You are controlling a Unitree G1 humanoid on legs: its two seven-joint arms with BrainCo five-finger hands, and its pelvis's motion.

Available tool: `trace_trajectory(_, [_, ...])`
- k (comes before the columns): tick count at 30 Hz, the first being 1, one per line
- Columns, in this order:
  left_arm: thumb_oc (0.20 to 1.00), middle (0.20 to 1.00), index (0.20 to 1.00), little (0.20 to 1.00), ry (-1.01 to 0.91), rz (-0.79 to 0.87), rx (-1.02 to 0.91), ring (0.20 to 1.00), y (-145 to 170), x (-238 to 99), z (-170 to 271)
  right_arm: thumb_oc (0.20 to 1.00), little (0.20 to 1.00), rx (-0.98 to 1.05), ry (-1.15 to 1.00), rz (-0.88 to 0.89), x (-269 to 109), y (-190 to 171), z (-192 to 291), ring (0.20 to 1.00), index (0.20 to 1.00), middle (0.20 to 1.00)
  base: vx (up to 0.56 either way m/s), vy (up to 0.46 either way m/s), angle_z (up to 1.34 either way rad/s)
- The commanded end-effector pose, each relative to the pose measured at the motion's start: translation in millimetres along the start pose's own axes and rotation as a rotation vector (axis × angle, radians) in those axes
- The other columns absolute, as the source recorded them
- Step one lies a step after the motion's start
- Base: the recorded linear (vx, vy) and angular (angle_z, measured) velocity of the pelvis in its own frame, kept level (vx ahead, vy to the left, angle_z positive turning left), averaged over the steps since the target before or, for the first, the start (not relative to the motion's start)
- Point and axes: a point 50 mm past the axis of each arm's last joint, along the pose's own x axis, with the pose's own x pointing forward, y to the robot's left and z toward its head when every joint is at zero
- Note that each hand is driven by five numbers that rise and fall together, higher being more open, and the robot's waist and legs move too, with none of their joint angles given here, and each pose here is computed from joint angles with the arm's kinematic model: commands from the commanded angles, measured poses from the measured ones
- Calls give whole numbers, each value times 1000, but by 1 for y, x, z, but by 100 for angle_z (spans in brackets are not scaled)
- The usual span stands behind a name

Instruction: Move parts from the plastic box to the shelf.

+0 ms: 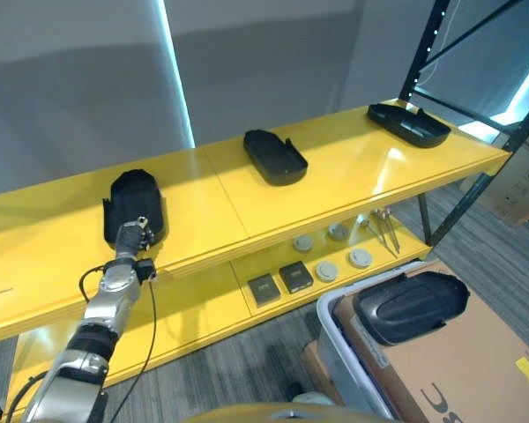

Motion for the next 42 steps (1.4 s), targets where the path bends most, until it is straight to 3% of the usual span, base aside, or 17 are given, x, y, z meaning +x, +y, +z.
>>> trace_trajectory(1, [200,200,200,200,-204,-70,-26,200,-8,10,51,1000,1000,-49,-27,-34,2,-10,12,1000,1000,1000,0,0,0])
trace_trajectory(2, [200,200,200,200,-228,-98,-30,200,-11,7,56,1000,1000,-43,-28,-34,2,-9,12,1000,1000,1000,-54,38,0])
trace_trajectory(3, [567,567,567,567,-276,-171,-31,567,-17,-2,66,1000,1000,-26,-28,-38,2,-7,13,1000,1000,1000,-48,38,1])
trace_trajectory(4, [727,727,727,727,-284,-182,-29,727,-18,-3,66,1000,1000,-24,-28,-38,2,-7,13,1000,1000,1000,-56,52,0])
trace_trajectory(5, [1000,1000,1000,1000,-310,-221,-32,1000,-21,-9,70,1000,1000,-15,-29,-41,2,-7,14,1000,1000,1000,-62,68,4])
trace_trajectory(13, [1000,1000,1000,1000,-442,-607,-149,1000,-39,-65,96,1000,1000,43,-32,-77,2,-7,19,1000,1000,1000,-101,131,7])
trace_trajectory(21, [1000,1000,1000,1000,-362,-697,-133,1000,-38,-77,81,1000,1000,186,28,-105,2,-4,2,1000,1000,1000,-70,146,3])
trace_trajectory(26, [1000,1000,1000,1000,-315,-676,-212,1000,-14,-81,67,1000,1000,186,71,-109,0,1,-19,1000,1000,1000,-116,60,-32])
trace_trajectory(30, [1000,1000,1000,1000,-265,-874,-396,1000,-22,-89,63,1000,1000,180,73,-98,2,1,-18,1000,1000,1000,-136,80,-129])
trace_trajectory(34, [1000,1000,1000,1000,-230,-729,-393,1000,-17,-78,50,1000,1000,115,68,-105,4,-5,-11,1000,1000,1000,-107,-67,-154])
trace_trajectory(42, [1000,1000,1000,1000,-37,-648,-432,1000,-23,-69,-3,1000,1000,205,105,-120,1,6,-26,1000,1000,1000,9,-203,-90])
